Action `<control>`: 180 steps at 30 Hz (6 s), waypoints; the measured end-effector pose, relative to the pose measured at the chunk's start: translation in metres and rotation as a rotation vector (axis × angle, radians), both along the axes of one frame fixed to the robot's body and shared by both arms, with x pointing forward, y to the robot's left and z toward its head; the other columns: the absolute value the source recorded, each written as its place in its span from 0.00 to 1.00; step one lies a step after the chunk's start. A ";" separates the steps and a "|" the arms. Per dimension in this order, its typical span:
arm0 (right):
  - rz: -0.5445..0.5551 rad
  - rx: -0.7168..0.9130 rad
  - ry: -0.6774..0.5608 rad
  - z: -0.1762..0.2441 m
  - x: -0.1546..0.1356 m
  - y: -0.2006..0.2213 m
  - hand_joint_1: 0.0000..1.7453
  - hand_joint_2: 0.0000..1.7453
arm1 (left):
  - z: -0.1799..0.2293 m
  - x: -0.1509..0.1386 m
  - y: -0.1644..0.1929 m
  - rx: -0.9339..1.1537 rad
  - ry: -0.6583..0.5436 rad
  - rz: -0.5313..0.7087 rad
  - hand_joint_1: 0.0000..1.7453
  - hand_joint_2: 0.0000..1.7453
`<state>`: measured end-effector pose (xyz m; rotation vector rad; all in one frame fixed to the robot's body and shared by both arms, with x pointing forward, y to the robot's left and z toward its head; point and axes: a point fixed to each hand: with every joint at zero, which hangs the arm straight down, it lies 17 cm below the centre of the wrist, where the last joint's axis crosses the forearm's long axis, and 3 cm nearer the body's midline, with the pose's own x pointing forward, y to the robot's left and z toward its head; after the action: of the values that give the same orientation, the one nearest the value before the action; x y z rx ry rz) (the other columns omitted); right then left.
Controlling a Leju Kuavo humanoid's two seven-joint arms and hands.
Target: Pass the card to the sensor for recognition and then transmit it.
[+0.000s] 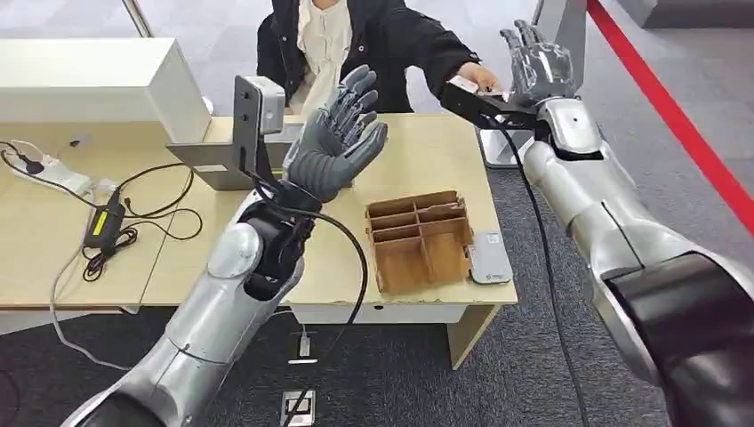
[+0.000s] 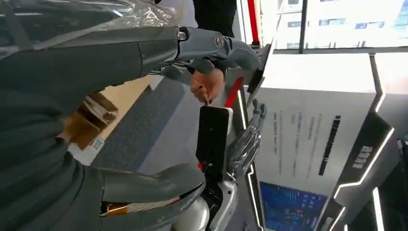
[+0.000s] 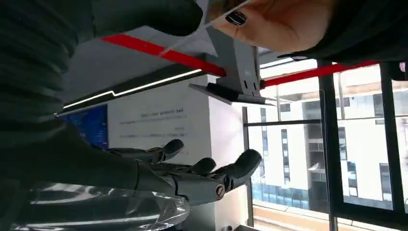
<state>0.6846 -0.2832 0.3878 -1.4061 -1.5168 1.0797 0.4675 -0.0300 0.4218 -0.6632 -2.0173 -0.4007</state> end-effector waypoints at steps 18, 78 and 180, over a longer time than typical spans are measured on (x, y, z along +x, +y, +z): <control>0.015 -0.010 0.004 -0.002 0.000 -0.006 1.00 1.00 | -0.003 -0.002 -0.008 0.007 0.003 -0.018 0.00 1.00; 0.120 0.459 0.260 -0.239 -0.081 -0.065 1.00 1.00 | -0.028 0.002 0.028 0.044 0.014 0.085 0.00 1.00; 0.271 0.310 -0.013 -0.116 -0.065 -0.026 1.00 1.00 | -0.011 -0.004 0.020 0.013 -0.002 0.043 0.00 1.00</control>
<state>0.6194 -0.3088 0.2722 -1.0178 -1.8332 0.9417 0.4636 -0.0099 0.4106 -0.6110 -2.0262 -0.3887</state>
